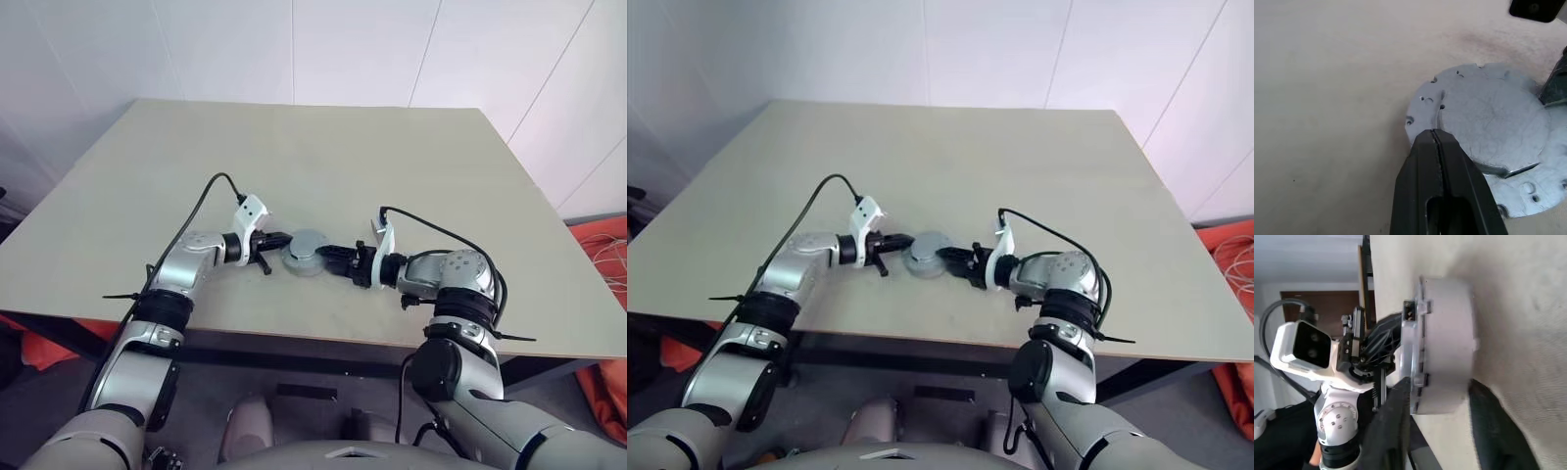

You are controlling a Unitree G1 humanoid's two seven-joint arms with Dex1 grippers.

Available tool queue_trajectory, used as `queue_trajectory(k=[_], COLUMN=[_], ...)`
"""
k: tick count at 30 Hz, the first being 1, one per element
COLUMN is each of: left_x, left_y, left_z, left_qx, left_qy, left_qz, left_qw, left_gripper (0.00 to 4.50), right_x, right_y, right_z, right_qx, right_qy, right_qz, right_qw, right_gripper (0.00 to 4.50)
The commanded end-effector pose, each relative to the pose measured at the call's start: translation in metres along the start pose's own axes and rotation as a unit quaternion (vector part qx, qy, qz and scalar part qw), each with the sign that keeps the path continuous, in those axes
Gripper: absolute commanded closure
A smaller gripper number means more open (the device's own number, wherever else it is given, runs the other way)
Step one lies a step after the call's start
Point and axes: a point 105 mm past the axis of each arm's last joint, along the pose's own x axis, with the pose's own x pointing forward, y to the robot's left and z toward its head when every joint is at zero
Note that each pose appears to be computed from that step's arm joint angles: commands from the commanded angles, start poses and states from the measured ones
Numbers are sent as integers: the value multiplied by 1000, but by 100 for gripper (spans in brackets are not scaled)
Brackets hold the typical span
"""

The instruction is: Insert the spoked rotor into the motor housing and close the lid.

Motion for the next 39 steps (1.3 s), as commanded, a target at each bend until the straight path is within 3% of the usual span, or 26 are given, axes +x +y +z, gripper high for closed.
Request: queue_trajectory(k=[1,7,11,14,19,22,26,28,37,39], left_x=[4,1,-8,-23,-54,-65,-75,-82,-95,-94], left_y=[-7,-2,10,23,45,35,28,22,1,-2], left_z=[-7,-4,9,18,29,28,28,35,46,47], left_qx=[-5,-22,-99,-183,-323,-326,-365,-401,-475,-491], left_qy=[14,-6,-71,-125,-233,-245,-274,-304,-348,-349], left_qz=[-16,1,32,57,79,52,28,-10,-121,-136], left_qw=[1000,1000,992,973,914,912,889,864,799,786], left_gripper=[450,450,450,450,450,450,362,300,1,0], right_x=[-1,-3,-3,-5,-8,-11,-14,-16,-30,-31], right_y=[17,28,40,51,61,66,71,74,93,98], right_z=[7,9,12,15,18,19,17,18,23,21], right_qx=[-12,-29,-44,-56,-71,-78,-98,-106,-146,-153], right_qy=[-12,-15,-20,-26,-30,-32,-24,-22,-12,-6], right_qz=[29,48,70,91,107,116,123,128,156,165], right_qw=[999,998,996,994,991,990,987,986,977,974], right_gripper=[343,344,344,344,344,344,344,344,344,344])
